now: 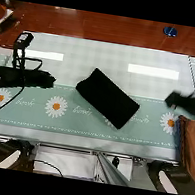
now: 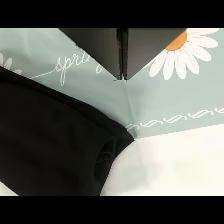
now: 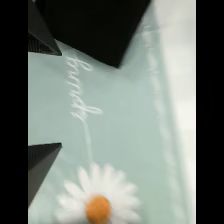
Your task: Fold the shirts.
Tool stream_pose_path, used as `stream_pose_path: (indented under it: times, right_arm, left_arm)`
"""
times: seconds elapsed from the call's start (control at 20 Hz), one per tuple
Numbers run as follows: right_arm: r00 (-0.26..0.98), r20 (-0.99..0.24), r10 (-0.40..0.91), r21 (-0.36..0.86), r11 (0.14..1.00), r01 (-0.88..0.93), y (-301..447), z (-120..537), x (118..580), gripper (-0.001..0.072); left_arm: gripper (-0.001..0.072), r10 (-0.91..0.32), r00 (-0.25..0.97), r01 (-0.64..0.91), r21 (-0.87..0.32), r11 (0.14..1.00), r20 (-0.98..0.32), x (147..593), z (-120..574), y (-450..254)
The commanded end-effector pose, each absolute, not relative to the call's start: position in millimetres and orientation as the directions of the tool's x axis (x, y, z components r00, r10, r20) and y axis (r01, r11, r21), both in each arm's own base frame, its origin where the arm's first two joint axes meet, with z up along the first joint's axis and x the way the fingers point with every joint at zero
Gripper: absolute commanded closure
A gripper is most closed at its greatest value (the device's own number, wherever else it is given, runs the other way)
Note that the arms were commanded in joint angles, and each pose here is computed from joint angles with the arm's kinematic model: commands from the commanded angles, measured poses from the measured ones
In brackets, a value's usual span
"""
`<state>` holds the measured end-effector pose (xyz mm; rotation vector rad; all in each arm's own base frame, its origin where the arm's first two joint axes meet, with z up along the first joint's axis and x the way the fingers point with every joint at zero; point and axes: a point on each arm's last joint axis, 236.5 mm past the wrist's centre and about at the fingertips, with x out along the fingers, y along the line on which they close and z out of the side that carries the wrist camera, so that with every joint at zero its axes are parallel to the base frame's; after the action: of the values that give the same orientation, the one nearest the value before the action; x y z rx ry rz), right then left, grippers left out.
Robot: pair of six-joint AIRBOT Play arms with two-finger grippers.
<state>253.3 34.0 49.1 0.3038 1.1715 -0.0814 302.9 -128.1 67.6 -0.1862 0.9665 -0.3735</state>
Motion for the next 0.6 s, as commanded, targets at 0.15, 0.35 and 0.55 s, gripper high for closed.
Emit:
stream_pose_path:
  times: [0.15,0.35,0.55]
  right_arm:
    - [0.369,-0.800,0.472,0.597,0.683,0.420,114.3,-62.1,213.3,0.0080]
    - [0.321,-0.765,0.559,0.644,0.645,0.412,135.5,-78.2,238.4,0.0080]
    - [0.192,-0.726,0.661,0.673,0.622,0.401,160.5,-96.1,252.9,0.0080]
  left_arm:
    - [0.0684,-0.427,0.476,0.187,-0.386,0.903,-0.769,293.9,43.6,-136.6]
    - [0.0685,-0.426,0.449,0.173,-0.392,0.904,-0.785,289.4,31.3,-136.7]
    - [0.0684,-0.429,0.438,0.166,-0.398,0.902,-0.790,289.7,27.4,-138.0]
